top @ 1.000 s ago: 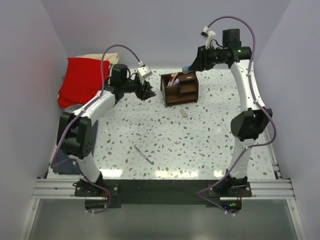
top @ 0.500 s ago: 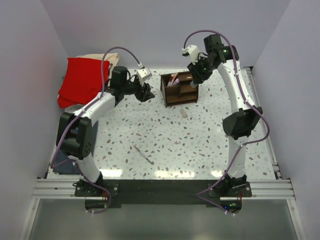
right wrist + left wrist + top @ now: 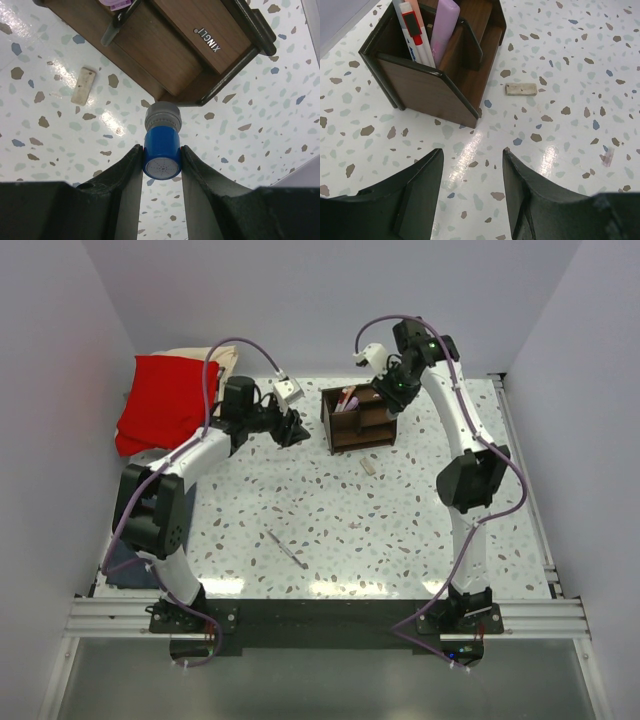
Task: Sort the stationery into containers
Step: Place the stationery in the storage box.
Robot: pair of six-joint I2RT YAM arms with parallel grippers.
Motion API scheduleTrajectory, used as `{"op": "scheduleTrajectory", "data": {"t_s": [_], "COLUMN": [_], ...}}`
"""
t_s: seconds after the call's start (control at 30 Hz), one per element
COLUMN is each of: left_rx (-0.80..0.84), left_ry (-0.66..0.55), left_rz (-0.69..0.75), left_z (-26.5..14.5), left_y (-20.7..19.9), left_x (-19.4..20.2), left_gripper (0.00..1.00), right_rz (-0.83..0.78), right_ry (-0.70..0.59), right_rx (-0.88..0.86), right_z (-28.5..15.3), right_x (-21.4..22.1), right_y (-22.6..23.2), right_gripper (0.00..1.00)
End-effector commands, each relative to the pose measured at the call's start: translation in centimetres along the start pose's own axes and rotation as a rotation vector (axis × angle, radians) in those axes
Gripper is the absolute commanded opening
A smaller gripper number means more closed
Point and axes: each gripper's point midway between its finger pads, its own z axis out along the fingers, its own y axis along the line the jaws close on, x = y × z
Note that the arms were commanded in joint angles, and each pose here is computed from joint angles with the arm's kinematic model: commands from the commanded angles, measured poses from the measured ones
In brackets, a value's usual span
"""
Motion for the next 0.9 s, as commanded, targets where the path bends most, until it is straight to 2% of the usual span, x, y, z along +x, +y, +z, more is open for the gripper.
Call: {"op": "scheduleTrajectory", "data": {"t_s": [0.0,0.33,0.87], "left_rx": [0.009,0.019,0.026], "left_ry": [-0.057,-0.05,-0.047], "left_rz": [0.032,0.016,0.009], "left_z": [-0.5,-0.1,0.2], "left_y": [-0.2,-0.3,-0.2], "left_x": [-1.8,-1.2,-0.8], "left_gripper": [0.56,0.56,0.56], "right_rz": [-0.027,-0.013,-0.038], "right_ry": [-0.037,-0.055,-0.061], "right_rx": [0.045,0.04,0.045], "right_z": [0.3,2.9,4.5], "right_x": [-1.4,-2.4,-3.3], "right_y": [-0.9,-1.0,-0.5], "right_gripper": [0.0,0.0,0.0]}}
